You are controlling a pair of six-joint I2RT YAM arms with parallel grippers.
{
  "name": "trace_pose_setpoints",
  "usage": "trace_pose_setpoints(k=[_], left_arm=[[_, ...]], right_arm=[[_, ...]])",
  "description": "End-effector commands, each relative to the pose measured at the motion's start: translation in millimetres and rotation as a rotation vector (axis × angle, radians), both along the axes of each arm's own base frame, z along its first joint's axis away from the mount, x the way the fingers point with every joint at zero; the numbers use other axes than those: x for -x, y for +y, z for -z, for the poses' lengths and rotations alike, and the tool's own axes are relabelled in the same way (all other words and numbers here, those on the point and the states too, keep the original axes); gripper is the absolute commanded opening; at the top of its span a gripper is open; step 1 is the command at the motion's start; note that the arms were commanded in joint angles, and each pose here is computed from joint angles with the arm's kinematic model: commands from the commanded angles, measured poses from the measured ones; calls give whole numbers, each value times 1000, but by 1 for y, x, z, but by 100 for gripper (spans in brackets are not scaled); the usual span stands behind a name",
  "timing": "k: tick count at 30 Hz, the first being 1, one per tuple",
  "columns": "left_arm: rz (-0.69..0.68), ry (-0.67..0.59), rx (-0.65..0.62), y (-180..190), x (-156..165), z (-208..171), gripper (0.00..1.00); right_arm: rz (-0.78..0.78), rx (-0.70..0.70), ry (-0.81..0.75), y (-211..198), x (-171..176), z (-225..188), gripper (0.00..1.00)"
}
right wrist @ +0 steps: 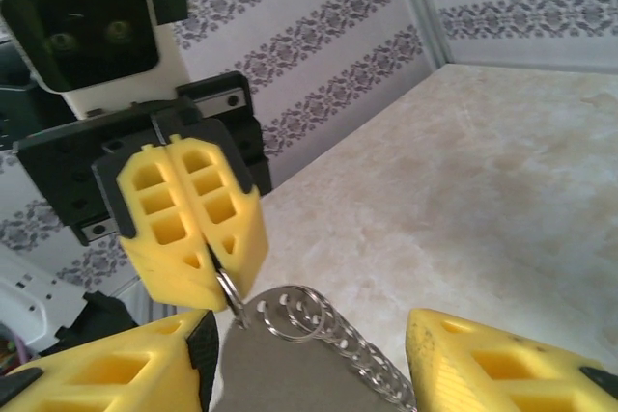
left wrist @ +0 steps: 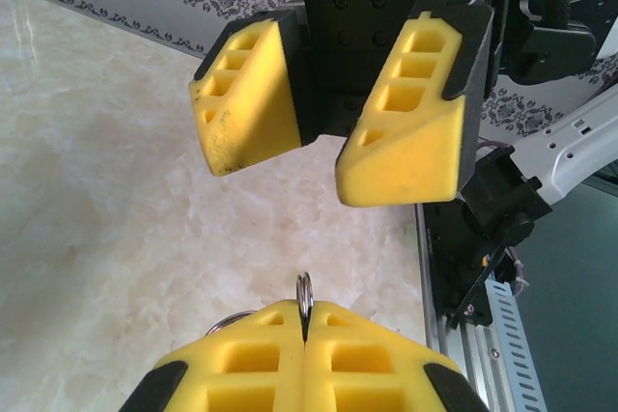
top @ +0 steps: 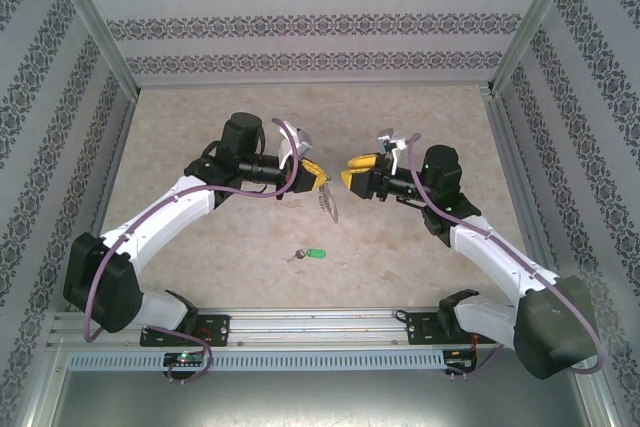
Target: Put the keys on the keyring
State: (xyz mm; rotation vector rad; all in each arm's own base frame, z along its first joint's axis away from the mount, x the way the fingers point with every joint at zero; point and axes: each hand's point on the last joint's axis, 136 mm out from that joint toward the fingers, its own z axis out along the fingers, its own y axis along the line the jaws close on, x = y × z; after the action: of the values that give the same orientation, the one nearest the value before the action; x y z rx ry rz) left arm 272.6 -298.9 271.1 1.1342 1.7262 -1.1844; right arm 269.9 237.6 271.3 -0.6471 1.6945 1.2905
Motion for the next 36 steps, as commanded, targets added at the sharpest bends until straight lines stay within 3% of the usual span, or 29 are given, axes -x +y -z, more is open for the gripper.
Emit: trace_pose_setpoints(k=[1, 24, 28, 34, 36], left_arm=[[43, -20, 4, -6, 8, -5, 0], [49, -33, 67, -9, 11, -16, 0], [53, -36, 73, -9, 12, -18, 0], [54, -32, 79, -10, 11, -17, 0], [36, -41, 92, -10, 8, -20, 0]], right_arm=[[-95, -22, -91, 10, 10, -21, 53], [-218, -14, -78, 36, 24, -14, 36], [-224, -14, -76, 37, 24, -13, 26], [-211, -11, -87, 36, 22, -14, 0], [-196, -9, -90, 36, 20, -14, 0]])
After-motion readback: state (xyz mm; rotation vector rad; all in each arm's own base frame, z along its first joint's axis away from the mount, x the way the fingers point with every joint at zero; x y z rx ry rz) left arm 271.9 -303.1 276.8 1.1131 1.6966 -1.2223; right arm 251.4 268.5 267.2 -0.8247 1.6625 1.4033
